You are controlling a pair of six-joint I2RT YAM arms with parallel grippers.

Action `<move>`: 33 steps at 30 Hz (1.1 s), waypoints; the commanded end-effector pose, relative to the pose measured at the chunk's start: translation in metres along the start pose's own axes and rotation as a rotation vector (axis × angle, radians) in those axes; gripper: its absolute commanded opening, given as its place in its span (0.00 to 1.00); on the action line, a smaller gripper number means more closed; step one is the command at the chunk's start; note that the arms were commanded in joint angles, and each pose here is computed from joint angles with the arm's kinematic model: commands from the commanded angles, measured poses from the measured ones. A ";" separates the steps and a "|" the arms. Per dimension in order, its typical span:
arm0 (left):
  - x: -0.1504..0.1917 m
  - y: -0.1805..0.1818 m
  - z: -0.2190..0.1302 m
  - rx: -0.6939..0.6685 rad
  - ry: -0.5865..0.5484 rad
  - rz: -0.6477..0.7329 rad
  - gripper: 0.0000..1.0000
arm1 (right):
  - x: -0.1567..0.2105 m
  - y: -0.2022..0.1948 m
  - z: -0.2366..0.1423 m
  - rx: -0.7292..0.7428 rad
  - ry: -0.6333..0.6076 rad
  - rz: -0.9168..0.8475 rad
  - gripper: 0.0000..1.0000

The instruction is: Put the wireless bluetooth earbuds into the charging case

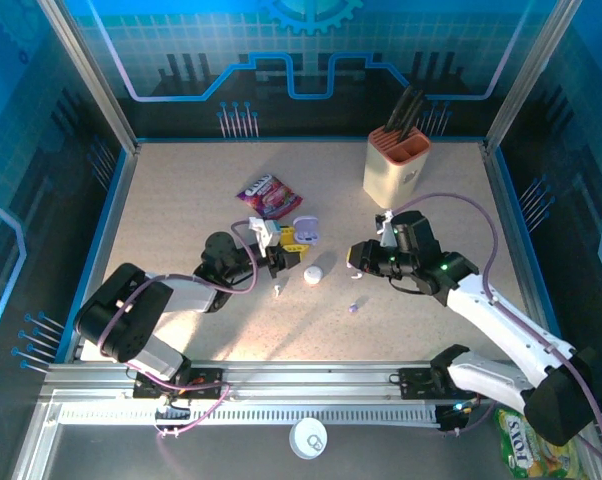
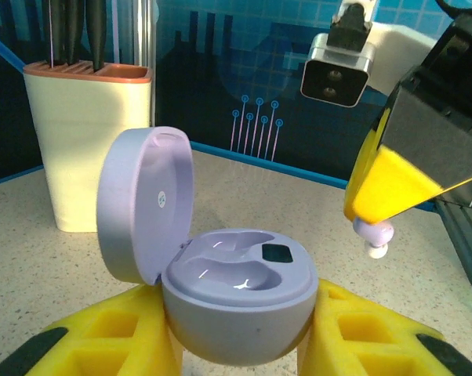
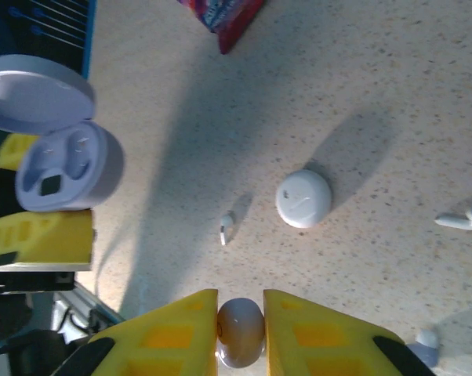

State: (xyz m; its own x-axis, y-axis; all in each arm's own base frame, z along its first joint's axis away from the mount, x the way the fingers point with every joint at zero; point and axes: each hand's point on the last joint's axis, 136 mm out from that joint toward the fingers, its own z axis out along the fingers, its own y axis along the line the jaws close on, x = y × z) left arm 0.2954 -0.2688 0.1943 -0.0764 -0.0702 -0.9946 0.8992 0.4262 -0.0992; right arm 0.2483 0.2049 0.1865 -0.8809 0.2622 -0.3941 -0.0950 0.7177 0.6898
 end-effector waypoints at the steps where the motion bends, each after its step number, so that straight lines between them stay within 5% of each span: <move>1: -0.003 -0.005 0.003 -0.009 -0.014 0.061 0.35 | -0.008 0.025 -0.010 -0.113 -0.012 0.011 0.19; 14: 0.003 -0.026 0.024 0.040 -0.017 0.105 0.35 | -0.024 0.073 -0.013 -0.370 -0.017 0.091 0.19; 33: -0.012 -0.046 0.029 0.100 -0.040 0.120 0.35 | -0.025 0.074 0.009 -0.362 0.016 0.090 0.19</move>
State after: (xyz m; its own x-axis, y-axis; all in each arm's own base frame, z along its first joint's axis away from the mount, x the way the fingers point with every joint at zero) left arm 0.2718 -0.3094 0.1908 -0.0230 -0.0381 -0.9990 0.9326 0.3593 -0.0351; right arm 0.2645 0.2525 0.2344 -0.9026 0.3060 -0.3028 -0.1477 0.4405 0.8855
